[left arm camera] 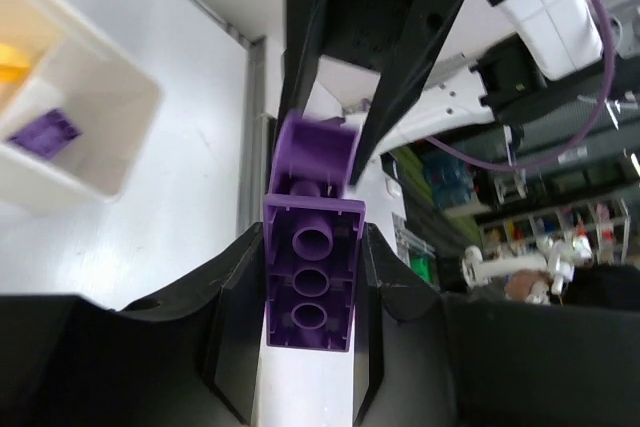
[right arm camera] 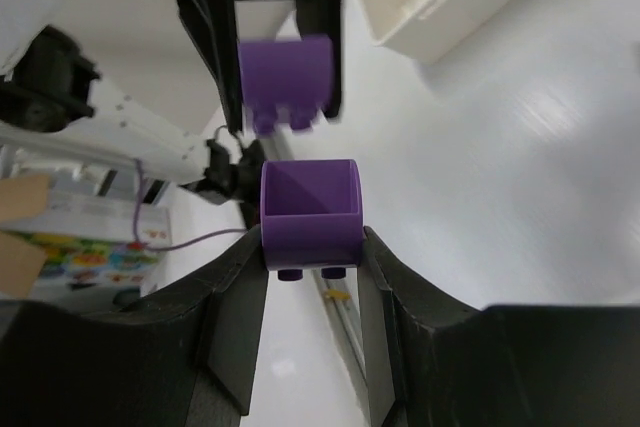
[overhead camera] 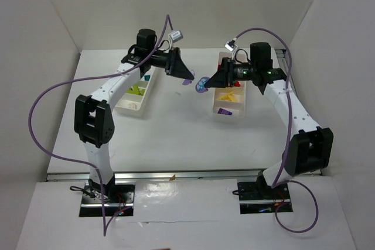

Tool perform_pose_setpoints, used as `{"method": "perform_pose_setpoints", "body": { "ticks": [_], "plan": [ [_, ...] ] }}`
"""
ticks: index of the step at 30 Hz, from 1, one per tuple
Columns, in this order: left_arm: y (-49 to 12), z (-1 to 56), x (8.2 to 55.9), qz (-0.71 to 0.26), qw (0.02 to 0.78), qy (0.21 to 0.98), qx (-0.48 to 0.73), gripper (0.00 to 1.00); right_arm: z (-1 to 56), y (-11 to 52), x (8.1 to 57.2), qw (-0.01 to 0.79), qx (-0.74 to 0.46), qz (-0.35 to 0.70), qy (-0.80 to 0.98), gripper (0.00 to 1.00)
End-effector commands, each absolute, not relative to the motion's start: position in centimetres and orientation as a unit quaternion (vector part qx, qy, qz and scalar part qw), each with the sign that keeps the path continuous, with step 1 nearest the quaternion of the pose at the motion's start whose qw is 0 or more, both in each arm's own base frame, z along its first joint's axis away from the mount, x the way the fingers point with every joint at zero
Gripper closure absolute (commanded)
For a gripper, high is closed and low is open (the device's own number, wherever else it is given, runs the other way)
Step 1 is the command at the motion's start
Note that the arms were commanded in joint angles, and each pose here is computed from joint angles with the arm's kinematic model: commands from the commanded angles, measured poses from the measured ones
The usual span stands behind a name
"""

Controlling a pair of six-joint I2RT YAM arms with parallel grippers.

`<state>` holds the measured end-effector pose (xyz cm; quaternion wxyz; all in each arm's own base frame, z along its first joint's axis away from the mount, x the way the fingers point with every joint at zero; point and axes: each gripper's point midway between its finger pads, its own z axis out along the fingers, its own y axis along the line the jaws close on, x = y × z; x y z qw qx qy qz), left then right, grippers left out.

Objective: Sort the legos into containers by color

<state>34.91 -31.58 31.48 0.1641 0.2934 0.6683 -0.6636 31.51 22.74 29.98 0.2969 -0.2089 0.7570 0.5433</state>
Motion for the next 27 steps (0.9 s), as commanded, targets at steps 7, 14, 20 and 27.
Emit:
{"method": "perform_pose_setpoints", "body": {
  "ticks": [7, 14, 20, 27],
  "plan": [
    [-28.7, 29.2, 38.9, -0.649, 0.185, 0.707, 0.214, 1.00, 23.7, 15.0, 34.4, 0.342, -0.074, 0.341, 0.872, 0.93],
    [-30.3, 27.8, 38.5, -0.632, 0.170, 0.728, 0.205, 1.00, 19.3, 10.7, 36.1, 0.332, 0.031, 0.213, 0.918, 0.93],
    [-31.9, 26.2, 38.2, -0.606, 0.162, 0.756, 0.188, 1.00, 15.0, 9.6, 36.5, 0.289, 0.056, 0.175, 0.939, 0.92],
    [-34.7, 24.7, 37.8, -0.588, 0.146, 0.773, 0.189, 1.00, 11.9, 9.4, 35.2, 0.258, 0.054, 0.149, 0.953, 0.89]
  ]
}}
